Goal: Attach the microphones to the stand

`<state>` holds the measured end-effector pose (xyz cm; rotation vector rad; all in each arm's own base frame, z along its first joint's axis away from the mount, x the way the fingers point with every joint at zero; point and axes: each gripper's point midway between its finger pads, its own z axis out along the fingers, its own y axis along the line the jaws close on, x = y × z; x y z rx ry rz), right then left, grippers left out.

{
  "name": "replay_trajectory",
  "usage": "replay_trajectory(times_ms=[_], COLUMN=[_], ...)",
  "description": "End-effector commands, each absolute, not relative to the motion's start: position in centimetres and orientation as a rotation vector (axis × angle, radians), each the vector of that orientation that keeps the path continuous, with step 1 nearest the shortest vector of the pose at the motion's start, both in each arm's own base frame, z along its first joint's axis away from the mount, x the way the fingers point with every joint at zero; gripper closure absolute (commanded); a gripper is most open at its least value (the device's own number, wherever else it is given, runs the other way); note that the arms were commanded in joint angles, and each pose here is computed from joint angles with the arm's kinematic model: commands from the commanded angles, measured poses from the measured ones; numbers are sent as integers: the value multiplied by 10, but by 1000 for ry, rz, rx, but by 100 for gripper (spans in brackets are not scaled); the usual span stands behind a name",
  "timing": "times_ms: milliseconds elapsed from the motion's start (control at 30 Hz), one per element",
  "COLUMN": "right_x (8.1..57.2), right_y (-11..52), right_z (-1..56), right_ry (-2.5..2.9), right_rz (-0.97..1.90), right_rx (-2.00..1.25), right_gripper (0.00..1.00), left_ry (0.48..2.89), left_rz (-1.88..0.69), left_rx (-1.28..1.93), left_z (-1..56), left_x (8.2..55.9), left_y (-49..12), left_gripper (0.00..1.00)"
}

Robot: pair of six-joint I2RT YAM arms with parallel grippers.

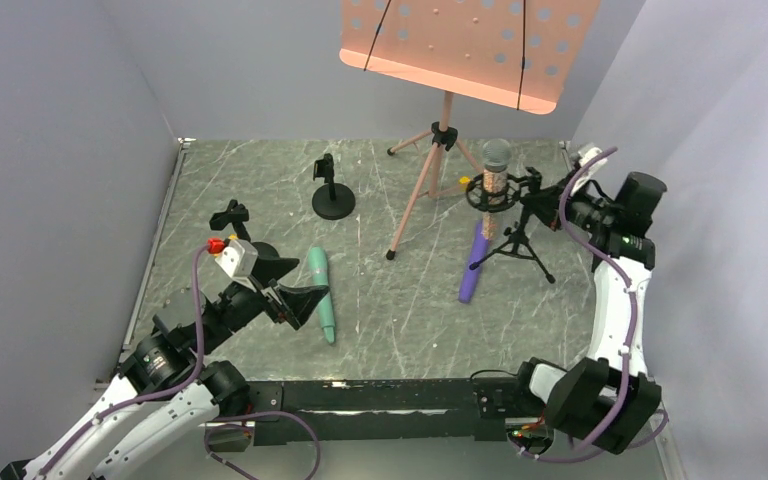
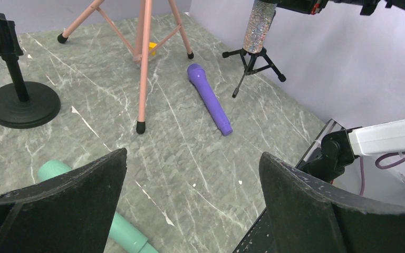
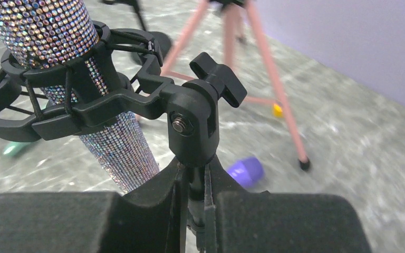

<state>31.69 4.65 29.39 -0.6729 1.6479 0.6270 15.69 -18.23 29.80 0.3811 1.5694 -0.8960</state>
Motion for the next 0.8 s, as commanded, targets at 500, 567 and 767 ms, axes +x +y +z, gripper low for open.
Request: replay_trajectory(times_ms=[500,567,767], right_x=[412,415,422], right_y=[-102,-101,-105], right_z=[253,245,224], right_ry=[1507,1491,1522], right_rz=[190,220,300], right_rx=[-363,-404,-401], right_gripper=[100,100,91], left_ry=[1524,1524,1531], left_rz=[-875,-870,-864], left_rx=[385,390,395], left_z=[296,295,293], left_x=[151,152,156], left_y=[-172,-173,-177], left_gripper=[1,1,1])
